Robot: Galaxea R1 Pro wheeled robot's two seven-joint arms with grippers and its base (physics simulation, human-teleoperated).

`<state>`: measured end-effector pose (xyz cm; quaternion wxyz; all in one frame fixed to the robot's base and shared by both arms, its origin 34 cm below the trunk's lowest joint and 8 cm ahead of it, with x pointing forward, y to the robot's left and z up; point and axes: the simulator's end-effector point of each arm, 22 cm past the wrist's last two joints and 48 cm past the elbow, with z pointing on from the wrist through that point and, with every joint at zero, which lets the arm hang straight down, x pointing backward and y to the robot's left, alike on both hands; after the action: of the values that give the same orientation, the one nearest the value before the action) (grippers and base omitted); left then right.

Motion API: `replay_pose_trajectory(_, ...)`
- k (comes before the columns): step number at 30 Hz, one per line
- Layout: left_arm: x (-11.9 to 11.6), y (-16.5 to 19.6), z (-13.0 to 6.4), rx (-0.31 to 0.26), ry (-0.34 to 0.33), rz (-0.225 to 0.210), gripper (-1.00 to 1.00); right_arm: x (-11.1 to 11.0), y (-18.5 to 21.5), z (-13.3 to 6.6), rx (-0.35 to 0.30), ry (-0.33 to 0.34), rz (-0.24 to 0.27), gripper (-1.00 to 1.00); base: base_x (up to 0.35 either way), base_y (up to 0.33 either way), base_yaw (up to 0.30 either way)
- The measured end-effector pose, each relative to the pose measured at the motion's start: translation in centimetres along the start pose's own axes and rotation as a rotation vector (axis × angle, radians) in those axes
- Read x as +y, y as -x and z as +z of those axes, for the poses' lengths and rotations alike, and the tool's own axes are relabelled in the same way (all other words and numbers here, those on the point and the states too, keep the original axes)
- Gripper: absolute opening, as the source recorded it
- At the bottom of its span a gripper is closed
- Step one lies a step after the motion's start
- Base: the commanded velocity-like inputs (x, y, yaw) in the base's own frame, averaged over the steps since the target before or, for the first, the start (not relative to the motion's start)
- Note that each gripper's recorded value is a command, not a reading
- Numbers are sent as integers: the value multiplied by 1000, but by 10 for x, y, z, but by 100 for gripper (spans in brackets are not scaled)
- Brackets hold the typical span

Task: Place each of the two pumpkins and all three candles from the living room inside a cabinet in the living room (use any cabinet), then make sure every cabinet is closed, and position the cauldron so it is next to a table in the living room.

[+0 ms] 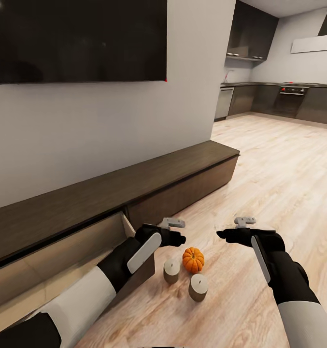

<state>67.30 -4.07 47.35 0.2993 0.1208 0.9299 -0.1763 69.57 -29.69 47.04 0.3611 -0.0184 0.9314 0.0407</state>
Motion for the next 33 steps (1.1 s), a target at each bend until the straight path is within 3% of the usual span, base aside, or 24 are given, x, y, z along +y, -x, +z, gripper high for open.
replay_pose_trajectory(13, -1, -1, 0, 7, 14, -18, 100, 1, -21, 0, 95, 0, 30, 100, 0, 0, 0)
replay_pose_trajectory(28, -5, 4, -4, -7, 10, -12, 100, 3, -18, -5, 91, 5, 32, 100, 0, 0, -98)
replay_pose_trajectory(30, -3, 0, -2, 2, 11, -23, 100, 4, -18, -4, 91, 6, 32, 100, 0, 0, -10)
replay_pose_trajectory(33, 14, -16, 1, 60, 84, -100, 100, 4, -18, -4, 90, 7, 32, 100, 0, 0, -1)
